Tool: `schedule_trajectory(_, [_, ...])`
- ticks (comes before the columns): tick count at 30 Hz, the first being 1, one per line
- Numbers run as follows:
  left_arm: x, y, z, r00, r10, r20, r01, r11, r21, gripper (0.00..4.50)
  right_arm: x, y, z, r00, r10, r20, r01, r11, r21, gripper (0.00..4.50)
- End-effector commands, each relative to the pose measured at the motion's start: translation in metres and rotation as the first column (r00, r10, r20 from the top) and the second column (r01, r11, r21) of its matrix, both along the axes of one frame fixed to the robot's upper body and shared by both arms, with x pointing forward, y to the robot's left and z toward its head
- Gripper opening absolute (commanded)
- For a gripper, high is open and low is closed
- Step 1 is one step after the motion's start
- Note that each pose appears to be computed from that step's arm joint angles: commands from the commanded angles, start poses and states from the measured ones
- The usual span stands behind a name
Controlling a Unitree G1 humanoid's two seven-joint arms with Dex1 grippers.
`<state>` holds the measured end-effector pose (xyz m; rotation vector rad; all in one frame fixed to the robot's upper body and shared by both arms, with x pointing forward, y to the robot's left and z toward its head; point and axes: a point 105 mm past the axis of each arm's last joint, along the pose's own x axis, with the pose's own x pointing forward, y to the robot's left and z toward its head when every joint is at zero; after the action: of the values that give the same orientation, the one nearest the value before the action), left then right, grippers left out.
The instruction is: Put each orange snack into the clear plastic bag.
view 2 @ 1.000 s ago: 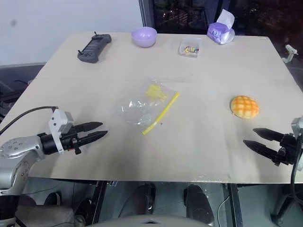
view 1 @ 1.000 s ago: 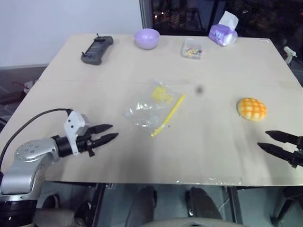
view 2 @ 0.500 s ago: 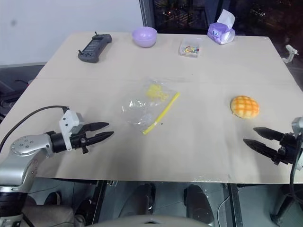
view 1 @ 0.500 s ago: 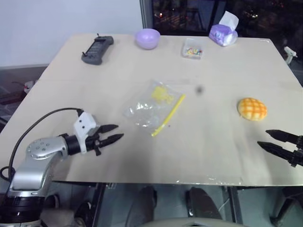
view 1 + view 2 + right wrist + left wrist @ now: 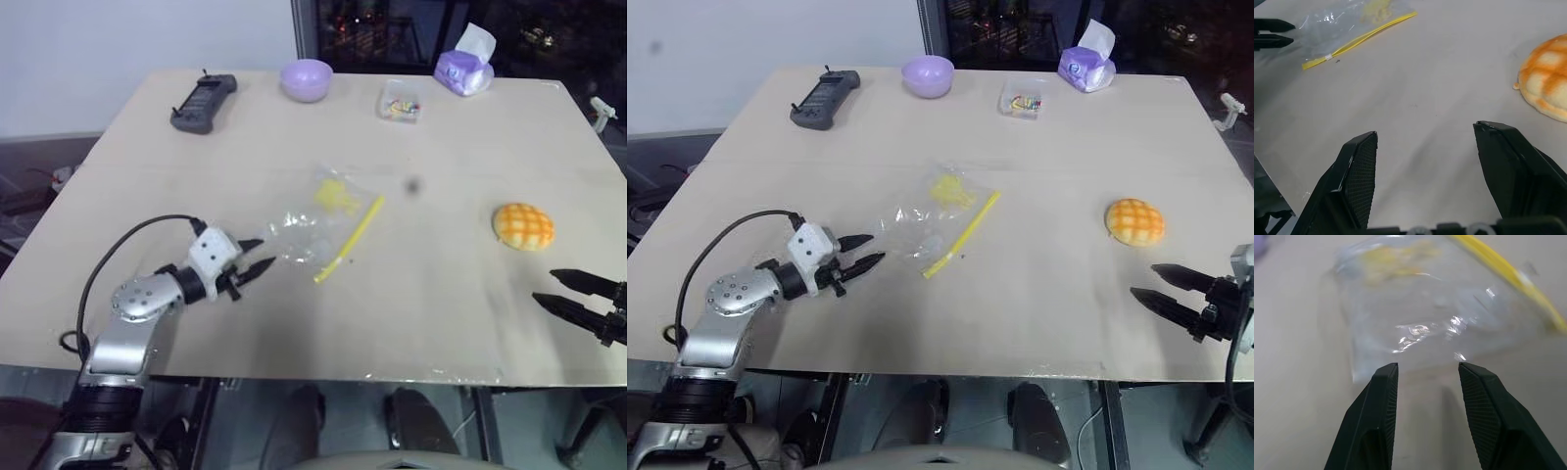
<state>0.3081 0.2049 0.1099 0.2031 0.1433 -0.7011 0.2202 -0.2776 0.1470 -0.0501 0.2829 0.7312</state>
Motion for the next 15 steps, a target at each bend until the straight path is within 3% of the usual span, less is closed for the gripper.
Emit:
schedule_trajectory(1, [-0.003, -0.010, 0.016, 0.987, 0.034, -0.156, -0.085, 0.940, -0.330, 2.07, 0.000, 0.000, 0.009, 0.999, 0.000, 0.047, 0.000, 1.000, -0.016, 3.40])
schedule_trajectory(7, [-0.010, -0.026, 0.013, 0.924, -0.042, -0.379, -0.200, 0.794, -0.575, 2.07, 0.000, 0.000, 0.010, 0.999, 0.001, 0.050, 0.000, 1.000, -0.022, 3.40])
schedule_trajectory(12, [-0.015, -0.023, 0.012, 0.892, -0.061, -0.448, -0.252, 0.754, -0.606, 2.07, 0.000, 0.000, 0.011, 0.999, 0.003, 0.051, -0.001, 1.000, -0.026, 3.40])
schedule_trajectory(15, [-0.017, -0.024, -0.001, 0.863, -0.040, -0.504, -0.282, 0.788, -0.547, 2.07, 0.001, 0.000, 0.011, 0.999, 0.004, 0.051, -0.003, 1.000, -0.029, 3.40])
